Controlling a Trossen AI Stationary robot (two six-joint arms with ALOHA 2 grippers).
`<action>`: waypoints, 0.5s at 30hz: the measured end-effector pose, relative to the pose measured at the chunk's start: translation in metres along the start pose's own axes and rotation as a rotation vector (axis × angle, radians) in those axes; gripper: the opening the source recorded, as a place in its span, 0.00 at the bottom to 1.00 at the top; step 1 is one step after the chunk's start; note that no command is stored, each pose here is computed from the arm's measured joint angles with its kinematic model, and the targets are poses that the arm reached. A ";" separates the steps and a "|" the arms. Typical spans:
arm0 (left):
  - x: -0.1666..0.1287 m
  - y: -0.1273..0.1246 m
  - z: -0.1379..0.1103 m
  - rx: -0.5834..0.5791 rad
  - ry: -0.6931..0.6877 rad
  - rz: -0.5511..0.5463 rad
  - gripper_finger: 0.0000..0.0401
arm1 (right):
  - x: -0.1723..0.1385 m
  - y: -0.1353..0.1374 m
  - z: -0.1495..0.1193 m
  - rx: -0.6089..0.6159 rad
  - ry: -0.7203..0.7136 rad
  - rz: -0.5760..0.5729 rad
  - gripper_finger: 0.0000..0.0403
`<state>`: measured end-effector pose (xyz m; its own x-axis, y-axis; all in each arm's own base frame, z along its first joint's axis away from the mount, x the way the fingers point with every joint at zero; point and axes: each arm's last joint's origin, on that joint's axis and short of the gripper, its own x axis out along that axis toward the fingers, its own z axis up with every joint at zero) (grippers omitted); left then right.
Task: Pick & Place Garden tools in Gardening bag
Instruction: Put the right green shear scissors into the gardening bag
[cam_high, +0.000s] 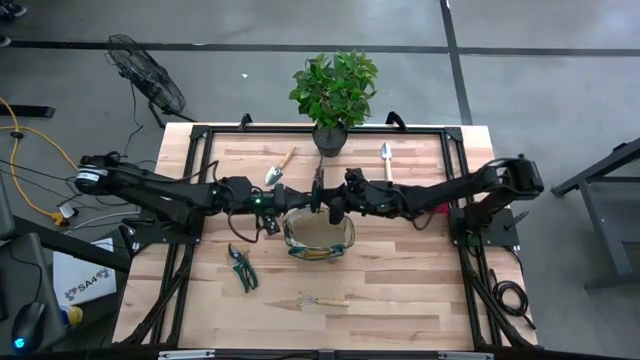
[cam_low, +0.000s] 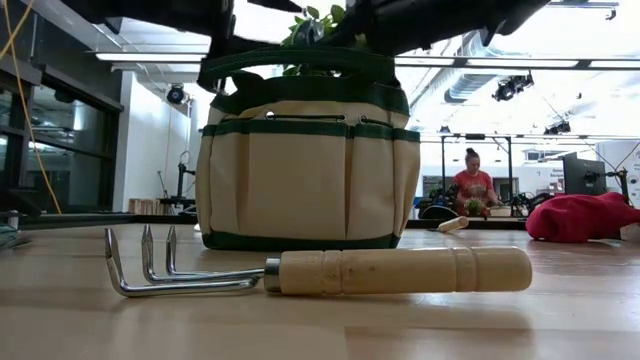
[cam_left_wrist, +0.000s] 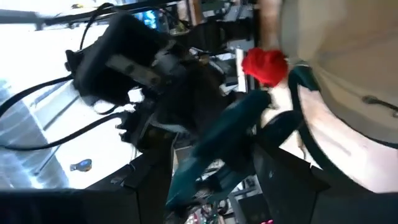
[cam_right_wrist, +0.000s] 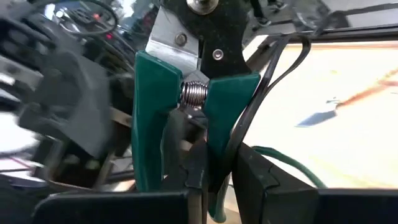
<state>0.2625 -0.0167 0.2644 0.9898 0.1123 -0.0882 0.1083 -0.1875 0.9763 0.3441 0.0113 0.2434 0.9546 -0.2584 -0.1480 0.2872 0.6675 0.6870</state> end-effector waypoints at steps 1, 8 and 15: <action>0.001 -0.002 0.000 0.011 -0.001 -0.010 0.53 | 0.002 -0.001 -0.002 0.002 0.002 0.005 0.09; 0.002 -0.004 0.001 0.058 -0.015 -0.025 0.53 | 0.004 -0.001 -0.003 0.016 -0.003 0.022 0.09; 0.002 -0.004 0.003 0.057 -0.063 -0.011 0.53 | 0.004 -0.001 -0.003 0.018 -0.008 0.027 0.09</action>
<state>0.2643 -0.0187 0.2601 0.9921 0.0536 -0.1133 0.1229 -0.2423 0.9624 0.3481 0.0118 0.2404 0.9614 -0.2458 -0.1237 0.2597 0.6616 0.7035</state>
